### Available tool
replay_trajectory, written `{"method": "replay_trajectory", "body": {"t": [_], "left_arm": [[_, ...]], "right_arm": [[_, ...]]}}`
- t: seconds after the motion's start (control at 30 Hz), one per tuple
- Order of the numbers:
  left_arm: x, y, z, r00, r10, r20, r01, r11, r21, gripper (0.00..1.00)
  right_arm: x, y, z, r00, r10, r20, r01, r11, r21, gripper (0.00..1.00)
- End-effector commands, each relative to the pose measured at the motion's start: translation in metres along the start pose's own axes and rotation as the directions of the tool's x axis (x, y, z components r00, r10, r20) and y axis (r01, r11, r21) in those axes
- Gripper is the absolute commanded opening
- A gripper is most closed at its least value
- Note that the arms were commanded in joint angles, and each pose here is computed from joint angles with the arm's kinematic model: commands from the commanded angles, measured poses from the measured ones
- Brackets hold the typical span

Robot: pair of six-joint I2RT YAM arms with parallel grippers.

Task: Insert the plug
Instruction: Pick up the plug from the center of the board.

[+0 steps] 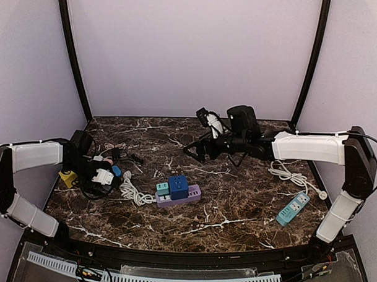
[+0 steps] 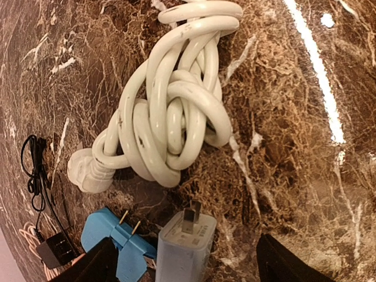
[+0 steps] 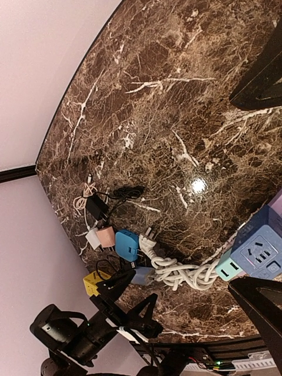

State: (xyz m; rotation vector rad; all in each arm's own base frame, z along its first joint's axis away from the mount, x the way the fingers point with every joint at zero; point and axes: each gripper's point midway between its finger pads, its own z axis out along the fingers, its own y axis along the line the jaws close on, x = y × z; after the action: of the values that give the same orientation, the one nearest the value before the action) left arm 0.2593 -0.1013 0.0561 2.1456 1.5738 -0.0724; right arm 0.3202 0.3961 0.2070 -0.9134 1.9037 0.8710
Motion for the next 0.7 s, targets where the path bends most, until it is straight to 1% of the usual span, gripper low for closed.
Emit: {"method": "replay_trajectory", "body": {"t": [0.0, 0.03, 0.07, 0.1, 0.13, 0.17, 0.23, 0.33, 0.4, 0.43, 0.47, 0.53, 0.6, 0.63, 0.67], "left_arm": [[0.007, -0.004, 0.01, 0.999, 0.045, -0.025, -0.044, 0.999, 0.009, 0.79], [0.009, -0.006, 0.012, 0.998, 0.05, -0.03, -0.049, 0.999, 0.016, 0.74], [0.012, -0.007, 0.013, 0.997, 0.066, -0.041, -0.065, 0.998, 0.02, 0.71], [0.013, -0.008, 0.015, 0.996, 0.071, -0.045, -0.07, 0.997, 0.025, 0.64], [0.015, -0.007, 0.016, 0.996, 0.077, -0.052, -0.076, 0.997, 0.023, 0.6], [0.016, -0.008, 0.018, 0.995, 0.079, -0.054, -0.078, 0.997, 0.027, 0.55], [0.019, -0.008, 0.019, 0.994, 0.084, -0.064, -0.082, 0.996, 0.027, 0.49], [0.022, -0.009, 0.021, 0.992, 0.1, -0.081, -0.098, 0.995, 0.03, 0.45], [0.023, -0.011, 0.021, 0.99, 0.107, -0.089, -0.104, 0.994, 0.036, 0.38], [0.024, -0.011, 0.019, 0.989, 0.116, -0.095, -0.113, 0.993, 0.035, 0.31], [0.024, -0.012, 0.019, 0.988, 0.12, -0.095, -0.117, 0.992, 0.037, 0.27], [0.023, -0.007, 0.012, 0.983, 0.147, -0.108, -0.147, 0.989, 0.013, 0.08], [0.019, 0.005, 0.003, 0.976, 0.176, -0.127, -0.182, 0.983, -0.033, 0.02], [0.015, 0.011, -0.001, 0.975, 0.183, -0.126, -0.192, 0.98, -0.057, 0.01], [0.009, 0.027, -0.013, 0.972, 0.193, -0.135, -0.209, 0.971, -0.12, 0.01]], "right_arm": [[-0.004, 0.006, 0.011, 0.999, -0.032, 0.014, 0.032, 0.999, -0.044, 0.99], [-0.004, 0.007, 0.012, 0.999, -0.034, 0.013, 0.034, 0.998, -0.046, 0.99], [-0.003, 0.006, 0.013, 0.999, -0.034, 0.01, 0.034, 0.998, -0.048, 0.99], [-0.002, 0.006, 0.013, 0.999, -0.034, 0.008, 0.035, 0.998, -0.05, 0.99], [-0.003, 0.007, 0.013, 0.999, -0.035, 0.009, 0.036, 0.998, -0.053, 0.99], [-0.002, 0.007, 0.013, 0.999, -0.036, 0.008, 0.037, 0.998, -0.054, 0.99], [-0.001, 0.008, 0.012, 0.999, -0.036, 0.007, 0.037, 0.998, -0.055, 0.99], [-0.001, 0.008, 0.01, 0.999, -0.036, 0.007, 0.036, 0.998, -0.054, 0.99], [0.0, 0.008, 0.01, 0.999, -0.036, 0.007, 0.037, 0.998, -0.051, 0.99], [-0.001, 0.008, 0.009, 0.999, -0.037, 0.009, 0.037, 0.998, -0.052, 0.99], [-0.002, 0.008, 0.008, 0.999, -0.037, 0.012, 0.038, 0.998, -0.051, 0.99], [-0.004, 0.008, 0.007, 0.999, -0.03, 0.013, 0.031, 0.998, -0.047, 0.99], [-0.009, 0.007, 0.005, 1.0, -0.018, 0.016, 0.018, 0.999, -0.032, 0.99], [-0.012, 0.005, 0.003, 1.0, -0.01, 0.017, 0.01, 1.0, -0.017, 0.99], [-0.017, 0.004, 0.002, 1.0, 0.0, 0.018, 0.0, 1.0, -0.007, 0.99]]}}
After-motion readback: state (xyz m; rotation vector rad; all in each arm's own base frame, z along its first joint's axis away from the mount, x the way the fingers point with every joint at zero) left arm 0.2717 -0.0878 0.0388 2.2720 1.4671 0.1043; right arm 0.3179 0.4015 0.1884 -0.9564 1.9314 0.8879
